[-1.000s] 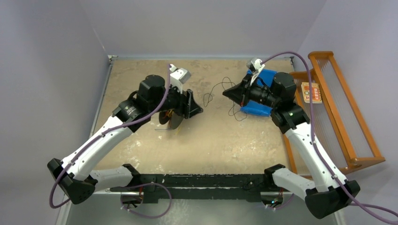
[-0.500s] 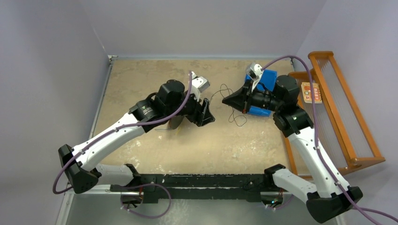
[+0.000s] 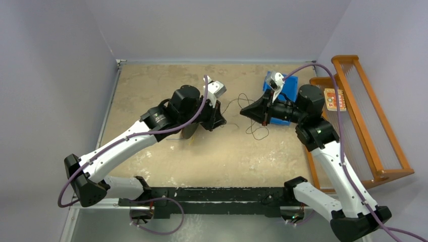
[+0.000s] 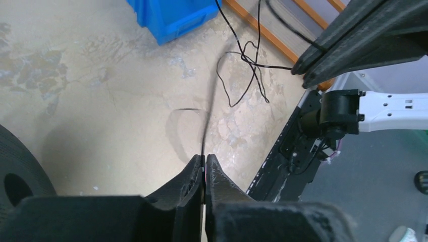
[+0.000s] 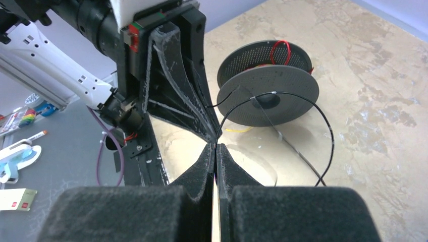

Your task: Wrap the cables

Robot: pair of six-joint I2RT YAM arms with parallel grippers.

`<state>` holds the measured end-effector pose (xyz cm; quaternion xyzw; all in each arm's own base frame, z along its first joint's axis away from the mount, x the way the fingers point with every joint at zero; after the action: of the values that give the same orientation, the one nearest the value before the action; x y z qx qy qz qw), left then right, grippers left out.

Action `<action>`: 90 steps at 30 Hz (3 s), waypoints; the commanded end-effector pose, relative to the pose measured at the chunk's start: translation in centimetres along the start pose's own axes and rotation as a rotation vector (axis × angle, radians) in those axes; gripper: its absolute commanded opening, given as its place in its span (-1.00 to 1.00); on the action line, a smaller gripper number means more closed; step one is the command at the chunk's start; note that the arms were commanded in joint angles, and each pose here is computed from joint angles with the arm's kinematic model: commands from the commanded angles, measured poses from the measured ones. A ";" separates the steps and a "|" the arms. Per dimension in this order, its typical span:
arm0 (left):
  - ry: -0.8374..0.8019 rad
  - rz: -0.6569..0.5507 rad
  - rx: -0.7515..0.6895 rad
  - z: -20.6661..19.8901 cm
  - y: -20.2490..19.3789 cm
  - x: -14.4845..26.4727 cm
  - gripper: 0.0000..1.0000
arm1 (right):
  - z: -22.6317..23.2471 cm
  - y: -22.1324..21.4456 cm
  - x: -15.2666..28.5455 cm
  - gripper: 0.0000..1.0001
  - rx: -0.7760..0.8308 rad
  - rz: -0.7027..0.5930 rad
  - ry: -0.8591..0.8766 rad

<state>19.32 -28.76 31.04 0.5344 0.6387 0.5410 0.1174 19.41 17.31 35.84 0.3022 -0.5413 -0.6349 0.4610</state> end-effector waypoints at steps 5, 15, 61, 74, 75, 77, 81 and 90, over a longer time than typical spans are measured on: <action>0.007 -0.155 -0.039 -1.2 4.1 1.7 -1.00 | -0.1 -1.3 -0.1 -1.00 -0.017 0.028 0.007; 0.161 -0.268 -0.029 -0.6 7.6 4.3 -1.00 | 0.0 -7.3 -0.1 -1.00 -0.142 0.166 0.024; 0.538 -0.031 -0.019 6.8 2.6 -3.6 -1.00 | 12.3 12.8 11.3 -1.00 0.256 -0.673 -0.008; 0.617 -0.225 -0.035 5.8 8.2 0.6 -1.00 | 5.4 7.0 11.4 -1.00 -0.085 -0.597 -0.458; 0.603 -0.239 -0.038 5.5 8.6 0.7 -1.00 | 5.3 6.4 11.2 -1.00 -0.132 -0.602 -0.450; 0.588 -0.264 -0.041 5.2 9.3 0.8 -1.00 | 5.1 5.4 11.0 -1.00 -0.207 -0.619 -0.444; 0.608 -0.308 -0.060 5.1 11.0 0.8 -1.00 | 4.7 3.7 10.6 -1.00 -0.296 -0.649 -0.423; 0.562 -0.296 -0.101 3.7 13.4 1.2 -1.00 | -0.9 -3.3 11.1 -0.83 -0.589 -0.605 -0.821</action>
<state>29.39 -27.37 38.42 0.2522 0.6900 0.6784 0.0055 13.56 8.55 37.02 0.1320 -0.3938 -0.8991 0.1381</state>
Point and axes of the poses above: each gripper's point midway between its finger pads, its own x axis back along the fingers, its own z axis along the line the jaws close on, y = z × x, the point moved 5 cm from there along x, back along the fingers, and after that the axes turned 3 degrees about x, right-handed, at the moved point
